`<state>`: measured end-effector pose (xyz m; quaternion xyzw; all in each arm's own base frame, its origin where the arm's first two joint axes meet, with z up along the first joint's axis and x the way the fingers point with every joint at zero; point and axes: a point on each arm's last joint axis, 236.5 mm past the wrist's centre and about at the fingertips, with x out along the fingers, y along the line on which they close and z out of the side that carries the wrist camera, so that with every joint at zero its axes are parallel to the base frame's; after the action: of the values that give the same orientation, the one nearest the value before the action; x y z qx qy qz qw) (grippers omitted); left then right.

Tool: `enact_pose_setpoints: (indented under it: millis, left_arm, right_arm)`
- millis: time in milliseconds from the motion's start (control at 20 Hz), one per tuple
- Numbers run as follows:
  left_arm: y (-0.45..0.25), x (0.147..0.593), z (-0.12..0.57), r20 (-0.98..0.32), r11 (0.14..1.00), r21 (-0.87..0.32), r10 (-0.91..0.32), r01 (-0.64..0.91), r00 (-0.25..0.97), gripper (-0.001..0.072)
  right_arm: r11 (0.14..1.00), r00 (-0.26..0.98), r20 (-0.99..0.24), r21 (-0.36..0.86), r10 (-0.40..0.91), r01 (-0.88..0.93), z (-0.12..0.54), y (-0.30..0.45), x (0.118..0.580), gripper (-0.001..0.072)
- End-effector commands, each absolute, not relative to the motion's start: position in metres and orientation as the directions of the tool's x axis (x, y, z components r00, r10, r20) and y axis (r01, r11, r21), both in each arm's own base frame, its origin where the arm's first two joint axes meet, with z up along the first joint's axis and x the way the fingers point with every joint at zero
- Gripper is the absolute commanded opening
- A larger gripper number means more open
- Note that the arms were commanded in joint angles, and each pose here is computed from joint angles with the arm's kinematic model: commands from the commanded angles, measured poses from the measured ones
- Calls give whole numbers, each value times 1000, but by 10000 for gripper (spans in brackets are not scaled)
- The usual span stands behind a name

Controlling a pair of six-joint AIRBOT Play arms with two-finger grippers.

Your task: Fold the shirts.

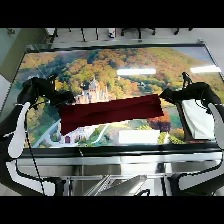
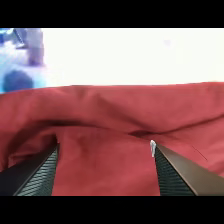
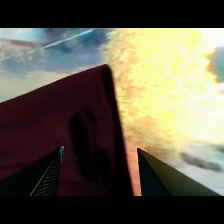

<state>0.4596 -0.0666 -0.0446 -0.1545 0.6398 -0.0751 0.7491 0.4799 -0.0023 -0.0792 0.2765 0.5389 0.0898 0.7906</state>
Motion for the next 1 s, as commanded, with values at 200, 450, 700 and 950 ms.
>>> enact_pose_setpoints:
  millis: [200, 450, 700, 950]
  left_arm:
    - [-76, 460, -11, -933, 939, -338, -326, -66, 151, 640]
    - [-93, 459, -11, -932, 940, -340, -332, -34, 146, 638]
    - [-118, 454, -11, -931, 940, -342, -340, 10, 130, 50]
    - [-191, 459, -7, -908, 925, -347, -373, 154, 194, 16]
  right_arm:
    - [720, 298, -754, 653, 586, 237, -111, 22, 464, 522]
    - [711, 256, -748, 662, 612, 237, -124, 35, 458, 123]
    - [702, 284, -721, 688, 632, 184, -109, 42, 467, 21]
    - [711, 328, -702, 694, 632, 116, -61, 39, 468, 20]
